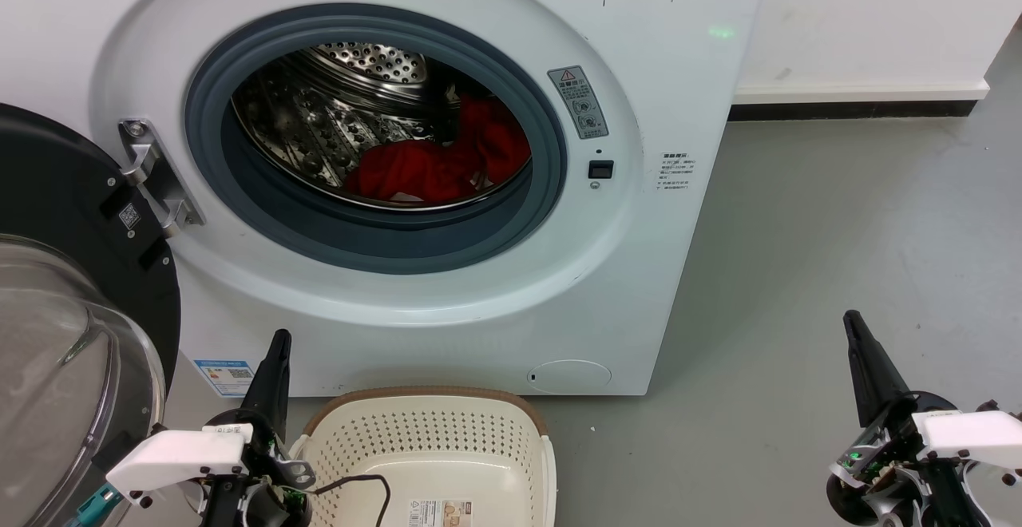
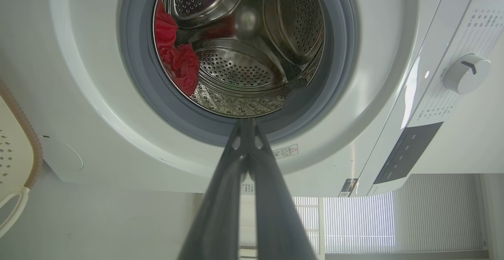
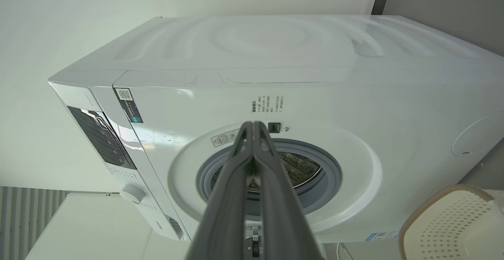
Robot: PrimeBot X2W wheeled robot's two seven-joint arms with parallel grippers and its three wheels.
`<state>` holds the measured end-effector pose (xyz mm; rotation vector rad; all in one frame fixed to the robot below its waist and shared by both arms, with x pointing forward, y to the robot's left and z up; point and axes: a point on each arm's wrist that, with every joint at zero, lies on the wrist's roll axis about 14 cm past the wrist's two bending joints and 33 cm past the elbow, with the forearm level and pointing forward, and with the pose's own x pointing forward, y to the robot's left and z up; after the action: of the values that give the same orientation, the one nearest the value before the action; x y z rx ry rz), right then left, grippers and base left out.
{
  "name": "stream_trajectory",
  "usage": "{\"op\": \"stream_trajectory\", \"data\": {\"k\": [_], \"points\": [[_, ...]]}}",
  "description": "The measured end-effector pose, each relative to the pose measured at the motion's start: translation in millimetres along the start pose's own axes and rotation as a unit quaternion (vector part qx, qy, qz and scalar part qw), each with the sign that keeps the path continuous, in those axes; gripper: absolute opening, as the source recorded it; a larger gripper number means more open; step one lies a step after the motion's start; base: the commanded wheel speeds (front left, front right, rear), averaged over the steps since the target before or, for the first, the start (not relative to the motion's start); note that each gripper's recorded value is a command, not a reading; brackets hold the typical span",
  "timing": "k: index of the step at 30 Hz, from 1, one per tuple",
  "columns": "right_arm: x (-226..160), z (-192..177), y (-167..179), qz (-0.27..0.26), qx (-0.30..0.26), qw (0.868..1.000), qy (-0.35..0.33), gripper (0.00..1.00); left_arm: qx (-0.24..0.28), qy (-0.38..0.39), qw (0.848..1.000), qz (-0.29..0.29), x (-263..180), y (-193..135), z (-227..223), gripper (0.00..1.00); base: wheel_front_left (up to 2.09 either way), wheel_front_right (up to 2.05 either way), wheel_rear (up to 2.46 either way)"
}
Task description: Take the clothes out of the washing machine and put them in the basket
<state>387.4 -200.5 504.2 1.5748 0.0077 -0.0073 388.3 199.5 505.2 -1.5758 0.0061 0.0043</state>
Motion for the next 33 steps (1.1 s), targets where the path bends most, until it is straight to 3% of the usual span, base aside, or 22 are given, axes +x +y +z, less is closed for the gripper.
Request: {"op": "stream_trajectory", "data": {"k": [25,26,33], "points": [[0.0,0.0,0.0,0.0,0.0,1.0,0.0,0.0,0.0,0.0,1.0,0.0,0.0,0.0,0.0,0.0,0.0,0.0,0.0],[-0.8,0.0,-2.5,-0.004,0.0,1.0,0.0,1.0,-0.001,0.0,1.0,0.004,-0.7,2.6,-0.2,1.0,0.0,0.0,0.0],[-13.0,2.5,-27.6,-0.041,-0.002,0.999,-0.01,1.0,0.003,-0.008,0.999,0.038,-12.3,25.3,1.4,1.0,0.0,0.0,0.0]]}}
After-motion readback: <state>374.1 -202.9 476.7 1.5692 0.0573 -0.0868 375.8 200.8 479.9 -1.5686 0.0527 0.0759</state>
